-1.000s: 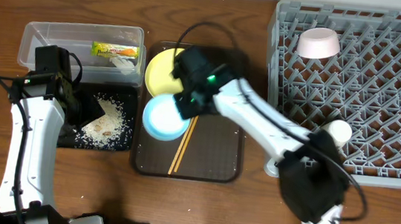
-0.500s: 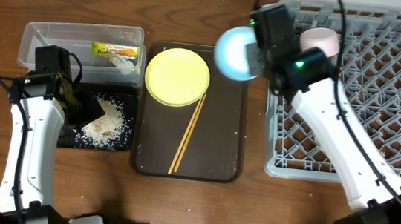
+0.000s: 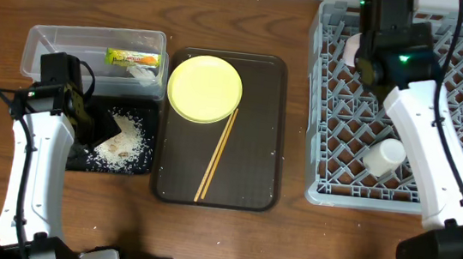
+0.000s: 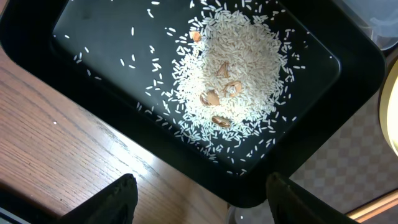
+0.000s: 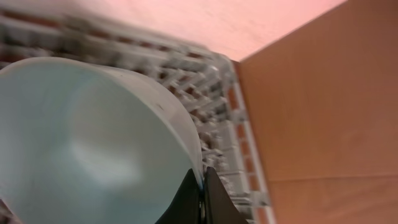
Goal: Sort waste into correct bins and load items into the dishwasher rack
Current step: 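Carry the blue bowl into the rack and release it, then move the right gripper to the yellow plate and grasp its edge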
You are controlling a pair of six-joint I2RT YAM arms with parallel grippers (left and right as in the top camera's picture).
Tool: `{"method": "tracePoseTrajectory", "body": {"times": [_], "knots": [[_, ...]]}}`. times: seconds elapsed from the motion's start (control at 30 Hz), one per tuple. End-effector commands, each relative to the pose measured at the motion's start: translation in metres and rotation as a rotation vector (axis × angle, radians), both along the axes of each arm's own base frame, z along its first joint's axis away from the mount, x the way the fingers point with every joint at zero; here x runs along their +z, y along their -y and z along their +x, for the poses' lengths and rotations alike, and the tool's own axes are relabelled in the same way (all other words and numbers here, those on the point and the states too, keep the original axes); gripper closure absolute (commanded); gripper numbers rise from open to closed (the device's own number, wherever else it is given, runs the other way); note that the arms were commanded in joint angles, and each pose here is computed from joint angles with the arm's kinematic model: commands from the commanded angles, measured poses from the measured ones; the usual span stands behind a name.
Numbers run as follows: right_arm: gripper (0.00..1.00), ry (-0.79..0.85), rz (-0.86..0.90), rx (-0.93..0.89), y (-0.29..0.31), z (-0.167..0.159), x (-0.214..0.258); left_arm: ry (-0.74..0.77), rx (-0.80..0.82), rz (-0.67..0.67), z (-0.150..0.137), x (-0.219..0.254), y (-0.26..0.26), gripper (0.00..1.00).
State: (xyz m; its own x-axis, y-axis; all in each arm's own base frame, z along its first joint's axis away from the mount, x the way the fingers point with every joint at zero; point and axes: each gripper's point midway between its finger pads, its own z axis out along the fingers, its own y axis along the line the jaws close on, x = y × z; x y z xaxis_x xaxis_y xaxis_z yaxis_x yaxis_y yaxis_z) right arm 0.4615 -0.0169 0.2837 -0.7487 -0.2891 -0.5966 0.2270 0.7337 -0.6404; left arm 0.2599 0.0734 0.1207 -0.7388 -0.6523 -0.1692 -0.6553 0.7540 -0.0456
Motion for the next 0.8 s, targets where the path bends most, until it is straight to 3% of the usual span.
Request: {"method": "tracePoseTrajectory", "body": {"times": [0.0, 0.27, 0.77], "knots": [[0.99, -0.026, -0.163, -0.109, 0.033, -0.012, 0.016, 0.006, 0.015, 0.006, 0.0, 0.003, -0.002, 0.31], [0.99, -0.028, -0.201, -0.216, 0.077, -0.015, 0.019, 0.006, 0.015, 0.005, 0.0, 0.003, -0.002, 0.31], [0.99, -0.179, -0.24, -0.319, 0.127, -0.008, -0.035, 0.006, 0.015, 0.005, 0.0, 0.003, -0.002, 0.31]]}}
